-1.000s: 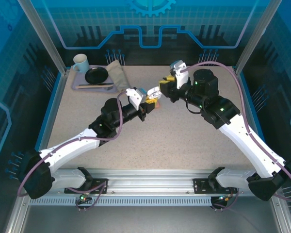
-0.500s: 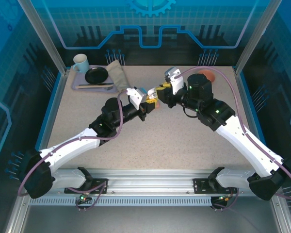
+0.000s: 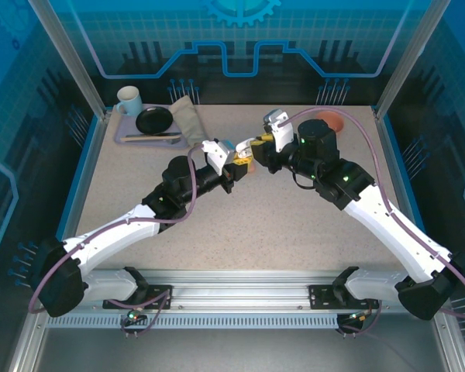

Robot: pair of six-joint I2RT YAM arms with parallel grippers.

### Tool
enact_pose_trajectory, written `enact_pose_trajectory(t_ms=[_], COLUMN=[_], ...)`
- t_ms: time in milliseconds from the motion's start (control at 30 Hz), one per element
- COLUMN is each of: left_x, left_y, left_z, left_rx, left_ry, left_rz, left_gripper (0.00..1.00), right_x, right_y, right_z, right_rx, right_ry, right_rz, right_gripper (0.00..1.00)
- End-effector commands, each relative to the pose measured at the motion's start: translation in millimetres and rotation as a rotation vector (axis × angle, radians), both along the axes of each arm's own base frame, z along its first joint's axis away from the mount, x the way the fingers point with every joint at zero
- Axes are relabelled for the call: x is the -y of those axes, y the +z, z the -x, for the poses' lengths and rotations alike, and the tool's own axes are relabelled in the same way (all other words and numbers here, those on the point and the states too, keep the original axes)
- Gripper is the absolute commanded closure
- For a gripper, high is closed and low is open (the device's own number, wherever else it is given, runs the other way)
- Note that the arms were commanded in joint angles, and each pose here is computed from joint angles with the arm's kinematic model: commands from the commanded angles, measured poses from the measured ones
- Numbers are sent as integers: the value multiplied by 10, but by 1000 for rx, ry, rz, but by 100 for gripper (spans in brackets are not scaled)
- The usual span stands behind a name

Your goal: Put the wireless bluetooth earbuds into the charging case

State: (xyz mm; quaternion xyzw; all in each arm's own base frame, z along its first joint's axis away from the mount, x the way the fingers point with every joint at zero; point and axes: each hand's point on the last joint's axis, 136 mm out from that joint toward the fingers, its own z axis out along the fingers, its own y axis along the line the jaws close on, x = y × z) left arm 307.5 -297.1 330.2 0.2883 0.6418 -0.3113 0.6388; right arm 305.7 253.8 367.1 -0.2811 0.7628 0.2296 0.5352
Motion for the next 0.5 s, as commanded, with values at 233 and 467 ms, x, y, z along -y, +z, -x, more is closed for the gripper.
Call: enact_pose_trajectory(t_ms=[233,467], left_x=[-35,-42], left_y=[307,337], left_z=[59,78], left_rx=[55,62], left_ry=[-18,-22], left_rz=[60,71], left_gripper=[100,100], right_x=[38,30], right_y=[-80,-142], right_z=[-76,-69], right_rx=[-1,0], right_ry=[-27,-20], right_rz=[13,36], right_gripper=[76,77])
